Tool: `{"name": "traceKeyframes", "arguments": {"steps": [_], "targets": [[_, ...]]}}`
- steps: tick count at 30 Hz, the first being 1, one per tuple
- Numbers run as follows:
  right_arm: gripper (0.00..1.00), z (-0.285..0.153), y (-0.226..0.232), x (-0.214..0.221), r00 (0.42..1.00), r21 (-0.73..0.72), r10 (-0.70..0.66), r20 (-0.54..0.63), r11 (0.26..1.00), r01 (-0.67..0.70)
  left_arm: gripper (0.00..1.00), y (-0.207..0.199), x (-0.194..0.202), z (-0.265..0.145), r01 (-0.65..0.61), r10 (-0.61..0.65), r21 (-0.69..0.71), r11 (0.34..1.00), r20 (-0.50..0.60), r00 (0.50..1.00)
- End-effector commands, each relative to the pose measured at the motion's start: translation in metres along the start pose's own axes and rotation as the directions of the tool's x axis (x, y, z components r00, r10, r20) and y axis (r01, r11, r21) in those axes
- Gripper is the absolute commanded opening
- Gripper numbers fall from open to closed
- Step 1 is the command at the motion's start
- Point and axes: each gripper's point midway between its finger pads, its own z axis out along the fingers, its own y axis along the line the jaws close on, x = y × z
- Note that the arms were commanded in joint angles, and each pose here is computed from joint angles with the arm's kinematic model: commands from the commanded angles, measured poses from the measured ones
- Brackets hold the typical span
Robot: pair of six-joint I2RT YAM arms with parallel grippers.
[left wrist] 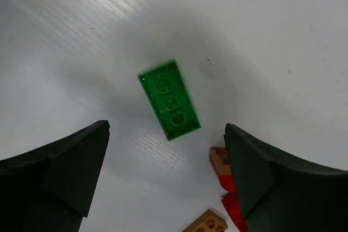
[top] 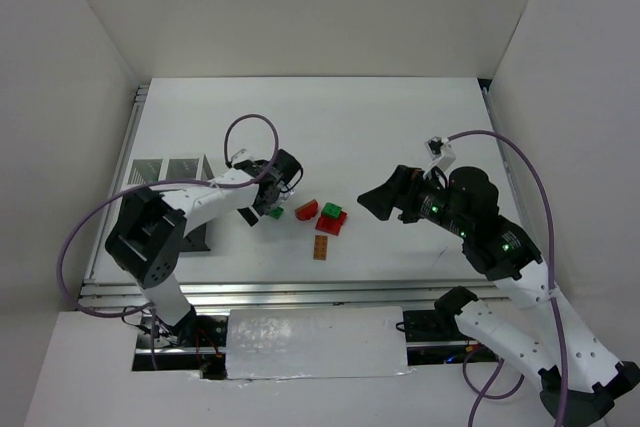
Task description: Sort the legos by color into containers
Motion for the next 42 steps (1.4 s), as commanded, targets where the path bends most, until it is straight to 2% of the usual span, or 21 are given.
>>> {"name": "traceKeyframes", "arguments": {"steps": [1,6,11,14,17,20,23,24,25,26,27,29,30,32,35,38,42], "targets": [[1.00,-0.005,-0.002,0.000,1.000,0.002,-0.024,0.020,1.000,0.024,1.00,0.011,-0.004,0.004,0.102,-0.099,-0.068,0.992,0.048,0.994],[1.00,-0.003,-0.002,0.001,1.000,-0.003,-0.028,0.009,1.000,0.028,0.94,0.007,0.004,0.020,0.085,-0.082,-0.107,0.991,0.032,0.996],[1.00,-0.003,-0.001,0.002,1.000,-0.010,-0.030,0.009,1.000,0.030,0.72,0.011,0.020,0.040,0.068,-0.070,-0.126,0.990,-0.012,0.997],[1.00,-0.002,-0.002,0.002,1.000,-0.010,-0.028,0.011,1.000,0.028,0.46,0.014,0.024,0.047,0.070,-0.075,-0.124,0.990,-0.038,0.996],[1.00,-0.002,-0.002,0.003,1.000,-0.010,-0.027,0.006,1.000,0.027,0.24,0.013,0.024,0.049,0.065,-0.070,-0.109,0.992,-0.048,0.996],[1.00,-0.003,-0.002,0.002,1.000,-0.010,-0.028,0.009,1.000,0.028,0.00,0.007,0.015,0.041,0.025,-0.027,-0.063,0.998,-0.043,0.999],[1.00,-0.003,-0.002,0.003,1.000,-0.007,-0.030,0.008,1.000,0.030,0.00,-0.018,-0.016,0.012,-0.011,0.008,0.071,0.997,0.033,0.999],[1.00,-0.003,-0.003,0.002,0.999,-0.005,-0.031,0.010,0.999,0.031,0.00,-0.025,-0.029,0.001,-0.092,0.083,0.119,0.989,0.075,0.994],[0.99,-0.002,-0.003,0.003,1.000,-0.007,-0.030,0.008,1.000,0.030,0.00,-0.035,-0.048,-0.022,-0.112,0.088,0.189,0.976,0.128,0.988],[1.00,-0.001,-0.002,0.004,1.000,-0.011,-0.030,0.003,0.999,0.030,0.00,-0.040,-0.071,-0.037,-0.119,0.076,0.201,0.972,0.208,0.975],[1.00,0.000,-0.003,0.005,1.000,-0.011,-0.030,-0.002,0.999,0.030,0.00,-0.026,-0.088,-0.046,-0.120,0.081,0.147,0.982,0.246,0.966],[1.00,0.002,-0.002,0.005,1.000,-0.018,-0.029,-0.006,0.999,0.029,0.00,-0.007,-0.133,-0.070,-0.023,-0.008,0.094,0.995,0.319,0.948],[1.00,0.002,0.000,0.005,1.000,-0.031,-0.028,-0.006,0.999,0.027,0.00,0.022,-0.157,-0.065,0.041,-0.045,0.018,0.999,0.315,0.948],[1.00,0.003,0.000,0.008,1.000,-0.036,-0.024,-0.010,0.999,0.023,0.00,0.045,-0.184,-0.069,0.095,-0.093,0.008,0.995,0.311,0.946],[0.99,0.005,-0.001,0.008,1.000,-0.037,-0.022,-0.009,0.999,0.022,0.00,0.102,-0.231,-0.062,0.241,-0.204,-0.059,0.969,0.364,0.909],[0.99,0.006,-0.001,0.009,1.000,-0.037,-0.025,-0.014,0.999,0.024,0.02,0.141,-0.247,-0.050,0.340,-0.289,-0.098,0.935,0.344,0.894],[1.00,0.009,-0.001,0.009,0.999,-0.043,-0.025,-0.024,0.999,0.024,0.00,0.163,-0.259,-0.036,0.391,-0.337,-0.118,0.913,0.323,0.884]]}}
